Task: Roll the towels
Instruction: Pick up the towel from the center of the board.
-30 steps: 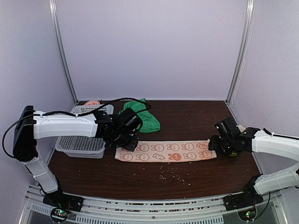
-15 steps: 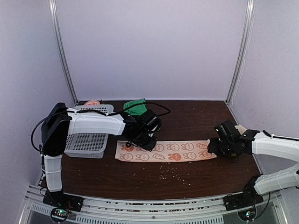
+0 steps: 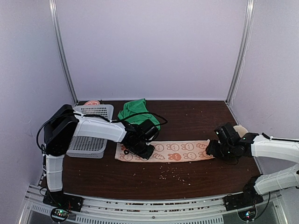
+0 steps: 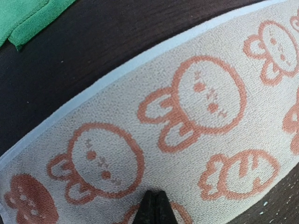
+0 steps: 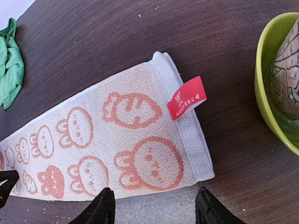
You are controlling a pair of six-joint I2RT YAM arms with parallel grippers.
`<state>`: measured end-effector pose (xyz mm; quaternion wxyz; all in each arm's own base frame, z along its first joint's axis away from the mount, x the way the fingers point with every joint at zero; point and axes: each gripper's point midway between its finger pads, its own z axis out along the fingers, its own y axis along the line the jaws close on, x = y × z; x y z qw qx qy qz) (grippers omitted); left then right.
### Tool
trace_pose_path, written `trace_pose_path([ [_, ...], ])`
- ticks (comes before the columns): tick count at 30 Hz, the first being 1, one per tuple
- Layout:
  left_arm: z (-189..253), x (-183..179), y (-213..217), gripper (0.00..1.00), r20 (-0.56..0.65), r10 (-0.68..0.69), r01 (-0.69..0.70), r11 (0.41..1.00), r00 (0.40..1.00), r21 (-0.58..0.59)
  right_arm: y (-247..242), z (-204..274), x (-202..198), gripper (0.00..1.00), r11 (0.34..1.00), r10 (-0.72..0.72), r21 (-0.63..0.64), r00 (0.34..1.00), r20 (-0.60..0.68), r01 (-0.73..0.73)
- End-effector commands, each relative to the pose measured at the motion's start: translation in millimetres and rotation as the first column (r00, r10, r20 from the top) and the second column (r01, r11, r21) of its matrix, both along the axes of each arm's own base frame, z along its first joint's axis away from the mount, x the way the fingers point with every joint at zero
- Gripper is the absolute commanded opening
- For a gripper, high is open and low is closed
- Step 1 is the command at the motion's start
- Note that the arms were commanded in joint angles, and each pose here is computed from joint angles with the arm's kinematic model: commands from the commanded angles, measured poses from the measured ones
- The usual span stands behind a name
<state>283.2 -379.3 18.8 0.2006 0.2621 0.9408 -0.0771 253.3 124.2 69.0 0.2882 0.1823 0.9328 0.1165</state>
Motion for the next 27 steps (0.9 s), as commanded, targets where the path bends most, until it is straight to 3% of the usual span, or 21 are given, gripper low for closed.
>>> trace_pose_path([
  [1,-25,-8,31,0.00,-0.035,0.062,-0.059,0.996,0.997,0.063,0,2,-2,0.60,0.999,-0.036,0.041,0.999,0.010,0.035],
  [11,-42,-23,82,0.00,-0.056,0.142,-0.134,0.983,0.988,0.128,-15,-18,-13,0.61,0.992,-0.125,0.032,0.992,-0.024,0.125],
  [27,-46,-33,97,0.00,-0.073,0.146,-0.133,0.978,0.987,0.158,5,-43,-10,0.61,0.957,-0.194,0.200,0.977,-0.093,0.209],
])
